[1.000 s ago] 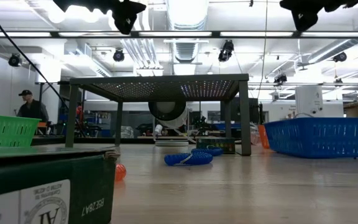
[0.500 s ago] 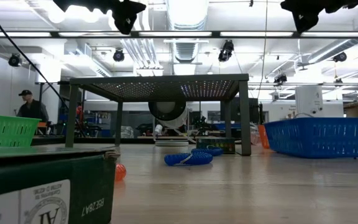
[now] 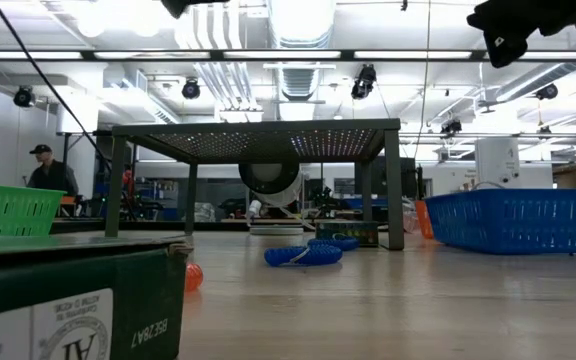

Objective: Pick & Place Office Desk Supplies
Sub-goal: Put the top blue spring keychain into the green bin

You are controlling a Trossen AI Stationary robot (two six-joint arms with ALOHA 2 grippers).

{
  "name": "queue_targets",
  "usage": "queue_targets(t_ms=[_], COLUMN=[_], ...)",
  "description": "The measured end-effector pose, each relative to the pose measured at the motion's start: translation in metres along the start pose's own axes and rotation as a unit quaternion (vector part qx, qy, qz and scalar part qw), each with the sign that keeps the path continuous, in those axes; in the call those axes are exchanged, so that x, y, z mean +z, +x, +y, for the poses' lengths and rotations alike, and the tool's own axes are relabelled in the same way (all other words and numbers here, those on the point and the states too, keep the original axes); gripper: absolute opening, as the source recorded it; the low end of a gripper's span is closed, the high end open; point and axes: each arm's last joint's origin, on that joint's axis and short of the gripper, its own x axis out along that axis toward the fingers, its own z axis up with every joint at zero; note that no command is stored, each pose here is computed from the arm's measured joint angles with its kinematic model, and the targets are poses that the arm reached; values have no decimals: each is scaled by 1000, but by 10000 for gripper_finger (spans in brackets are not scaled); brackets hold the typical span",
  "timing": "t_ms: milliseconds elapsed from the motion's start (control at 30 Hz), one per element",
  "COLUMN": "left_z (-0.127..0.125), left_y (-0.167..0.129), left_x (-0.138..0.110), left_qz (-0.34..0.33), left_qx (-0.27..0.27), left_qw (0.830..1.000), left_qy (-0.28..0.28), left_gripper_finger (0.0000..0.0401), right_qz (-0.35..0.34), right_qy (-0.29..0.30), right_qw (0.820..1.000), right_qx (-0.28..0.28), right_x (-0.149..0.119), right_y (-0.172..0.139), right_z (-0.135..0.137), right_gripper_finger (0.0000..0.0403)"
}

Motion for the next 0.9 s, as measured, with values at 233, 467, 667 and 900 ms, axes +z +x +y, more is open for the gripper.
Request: queue_targets(t_ms=[233,467,667,900], left_z=[-47,-56,-59,-67], left_y=[-21,-23,-17,-4], left_x=[-1,-11,-21,-25], left_qz=[-11,19,32,40], left_qx=[-17,-31,-29,-27], left_qw=[1000,999,998,998], left_qy=[-8,-31,-36,-32], left_gripper_finger=[165,165,165,165], right_qz=[-10,-6,-4,-17], right_qy=[5,23,60,8], right_qw=[1000,1000,998,1000], right_qx=[1,1,0,0], right_x=[-2,-3,-3,-1], right_y=[-5,-4,-3,-4], right_z=[-1,-1,-1,-1], right_gripper_finger=[63,63,63,63])
